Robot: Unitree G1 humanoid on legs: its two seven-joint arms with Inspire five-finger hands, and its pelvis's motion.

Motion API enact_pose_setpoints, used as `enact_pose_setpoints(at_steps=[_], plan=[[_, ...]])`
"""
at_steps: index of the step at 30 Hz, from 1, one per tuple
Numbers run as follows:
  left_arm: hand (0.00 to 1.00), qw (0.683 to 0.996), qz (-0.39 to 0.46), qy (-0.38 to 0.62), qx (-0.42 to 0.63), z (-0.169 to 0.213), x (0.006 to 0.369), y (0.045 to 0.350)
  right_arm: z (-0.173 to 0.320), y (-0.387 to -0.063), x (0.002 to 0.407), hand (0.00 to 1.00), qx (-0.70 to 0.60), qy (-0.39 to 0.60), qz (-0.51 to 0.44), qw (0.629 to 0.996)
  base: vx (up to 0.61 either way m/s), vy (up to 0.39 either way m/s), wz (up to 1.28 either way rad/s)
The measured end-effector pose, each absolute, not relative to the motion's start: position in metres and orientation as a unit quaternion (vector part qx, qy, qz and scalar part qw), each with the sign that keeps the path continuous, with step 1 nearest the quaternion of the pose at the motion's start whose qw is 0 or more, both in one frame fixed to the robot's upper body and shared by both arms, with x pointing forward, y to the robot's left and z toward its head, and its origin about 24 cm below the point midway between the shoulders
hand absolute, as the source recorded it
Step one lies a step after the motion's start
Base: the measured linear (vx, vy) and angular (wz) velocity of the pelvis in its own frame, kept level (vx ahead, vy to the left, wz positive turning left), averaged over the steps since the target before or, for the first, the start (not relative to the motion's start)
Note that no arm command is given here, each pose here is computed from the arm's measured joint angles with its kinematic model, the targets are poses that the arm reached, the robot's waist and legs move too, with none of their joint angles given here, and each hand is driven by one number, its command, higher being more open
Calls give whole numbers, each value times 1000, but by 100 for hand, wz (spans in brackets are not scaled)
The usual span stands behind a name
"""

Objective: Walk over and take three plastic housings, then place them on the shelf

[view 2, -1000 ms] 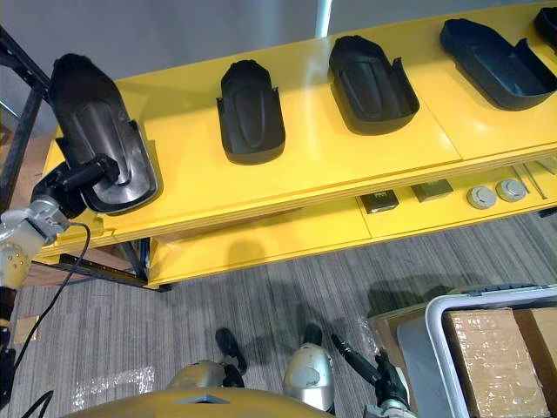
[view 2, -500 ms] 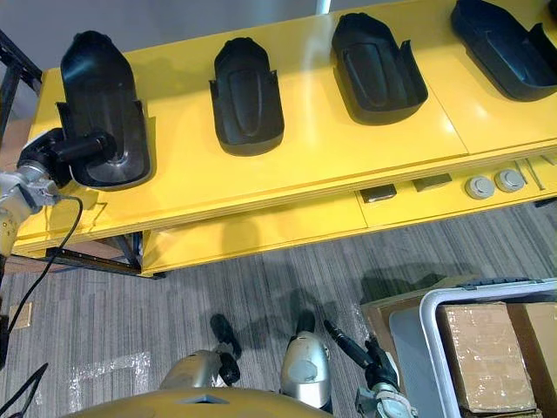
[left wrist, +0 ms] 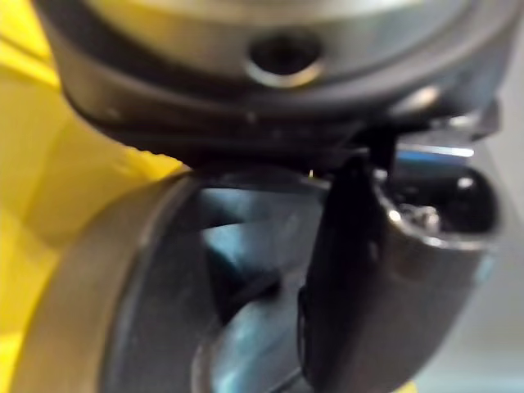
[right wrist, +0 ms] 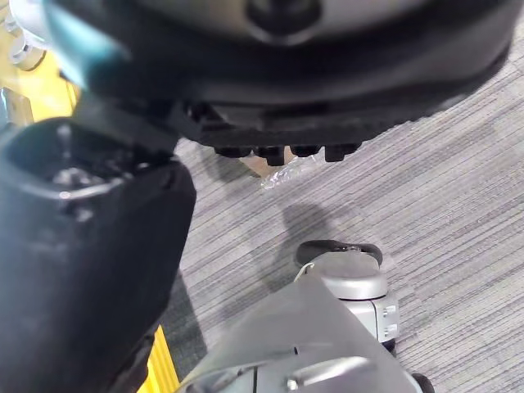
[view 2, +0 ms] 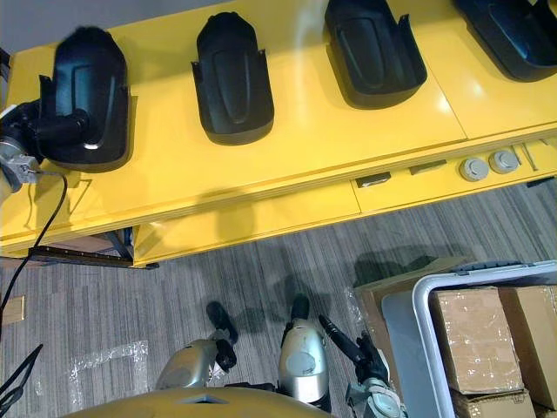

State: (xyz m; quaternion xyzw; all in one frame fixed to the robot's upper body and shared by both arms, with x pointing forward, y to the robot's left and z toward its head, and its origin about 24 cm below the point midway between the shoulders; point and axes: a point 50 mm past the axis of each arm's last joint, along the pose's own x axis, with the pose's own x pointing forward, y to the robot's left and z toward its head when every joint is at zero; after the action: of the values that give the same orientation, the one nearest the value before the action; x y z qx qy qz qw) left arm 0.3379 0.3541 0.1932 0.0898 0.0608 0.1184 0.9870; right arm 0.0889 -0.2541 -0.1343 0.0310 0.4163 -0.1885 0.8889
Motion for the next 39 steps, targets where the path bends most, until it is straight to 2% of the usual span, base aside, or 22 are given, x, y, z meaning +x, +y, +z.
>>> enact_pose_setpoints(at_steps=[15, 24, 31, 34, 39], plan=[[100, 981, 147, 78, 95, 189, 337, 362, -135, -252, 89, 100, 33, 416, -188, 889, 2, -1, 0], [100, 973, 165, 99, 127, 177, 331, 365, -140, -239, 84, 100, 51, 426, -186, 884, 35, 9, 6], [100, 972, 148, 106, 146, 170, 325, 361, -149, -233, 68, 100, 72, 453, -203, 865, 65, 2, 9], [100, 980, 133, 88, 116, 172, 326, 355, -152, -233, 61, 100, 75, 465, -209, 857, 38, -12, 6], [100, 997, 55, 5, 52, 193, 326, 321, -154, -238, 53, 100, 83, 472, -232, 846, 5, -1, 3]])
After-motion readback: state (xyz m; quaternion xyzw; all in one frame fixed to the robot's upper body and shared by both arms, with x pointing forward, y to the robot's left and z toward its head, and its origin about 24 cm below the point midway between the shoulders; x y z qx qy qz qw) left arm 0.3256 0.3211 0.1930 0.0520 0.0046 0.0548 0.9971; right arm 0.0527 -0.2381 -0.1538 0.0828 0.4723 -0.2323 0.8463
